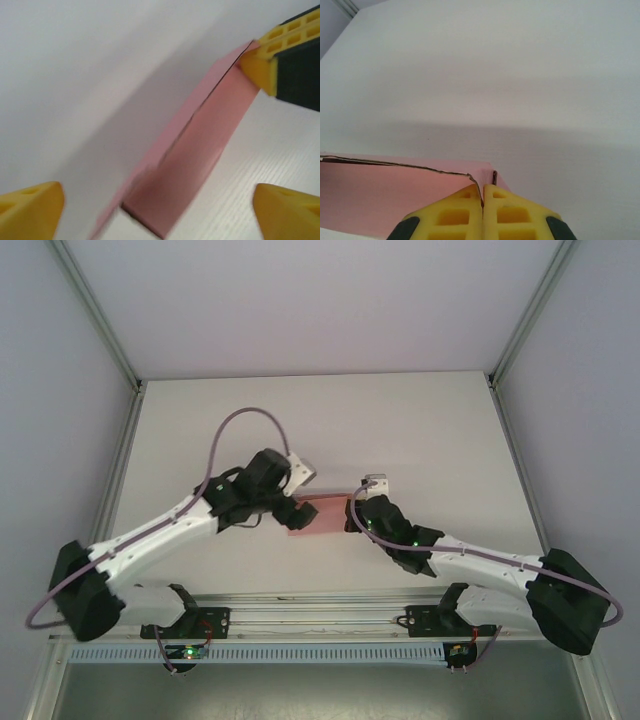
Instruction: Assemble paper box
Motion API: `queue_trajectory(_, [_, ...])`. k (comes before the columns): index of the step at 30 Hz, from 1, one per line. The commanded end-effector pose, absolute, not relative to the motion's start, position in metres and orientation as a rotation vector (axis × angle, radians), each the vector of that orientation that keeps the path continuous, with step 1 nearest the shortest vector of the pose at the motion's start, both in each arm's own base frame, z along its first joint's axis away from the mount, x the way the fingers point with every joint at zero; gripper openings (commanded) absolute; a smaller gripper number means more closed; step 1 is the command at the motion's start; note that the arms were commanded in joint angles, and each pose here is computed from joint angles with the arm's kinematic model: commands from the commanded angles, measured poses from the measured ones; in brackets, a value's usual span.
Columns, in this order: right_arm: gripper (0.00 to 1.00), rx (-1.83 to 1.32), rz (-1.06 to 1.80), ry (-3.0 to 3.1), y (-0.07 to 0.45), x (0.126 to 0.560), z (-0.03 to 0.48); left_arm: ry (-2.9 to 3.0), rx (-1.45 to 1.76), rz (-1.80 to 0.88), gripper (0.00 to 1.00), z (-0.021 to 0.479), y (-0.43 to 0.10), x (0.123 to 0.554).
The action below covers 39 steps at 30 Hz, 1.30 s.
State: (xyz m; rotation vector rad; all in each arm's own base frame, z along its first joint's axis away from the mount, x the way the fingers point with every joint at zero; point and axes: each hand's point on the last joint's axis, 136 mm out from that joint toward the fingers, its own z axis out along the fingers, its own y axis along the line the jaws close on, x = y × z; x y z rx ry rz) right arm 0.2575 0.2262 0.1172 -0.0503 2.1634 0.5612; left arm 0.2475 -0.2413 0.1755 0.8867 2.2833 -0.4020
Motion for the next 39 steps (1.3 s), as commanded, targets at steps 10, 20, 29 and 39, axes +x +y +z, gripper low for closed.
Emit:
queue_trajectory(10, [0.0, -0.171, 0.411, 2.417, 0.213, 0.227, 0.066, 2.432, 0.573, -0.42, 0.61, 0.165, -0.212, 0.274])
queue_trajectory(20, [0.0, -0.185, 0.404, 2.445, 0.217, 0.227, 0.061, 2.426, 0.679, -0.545, 0.41, 0.158, -0.226, 0.27])
queue_trajectory(29, [0.0, -0.189, 0.403, 2.446, 0.217, 0.227, 0.062, 2.494, 0.631, -0.48, 0.37, 0.149, -0.211, 0.263])
queue_trajectory(39, [0.0, -0.193, 0.411, 2.444, 0.214, 0.224, 0.061, 2.515, 0.655, -0.424, 0.39, 0.141, -0.203, 0.26])
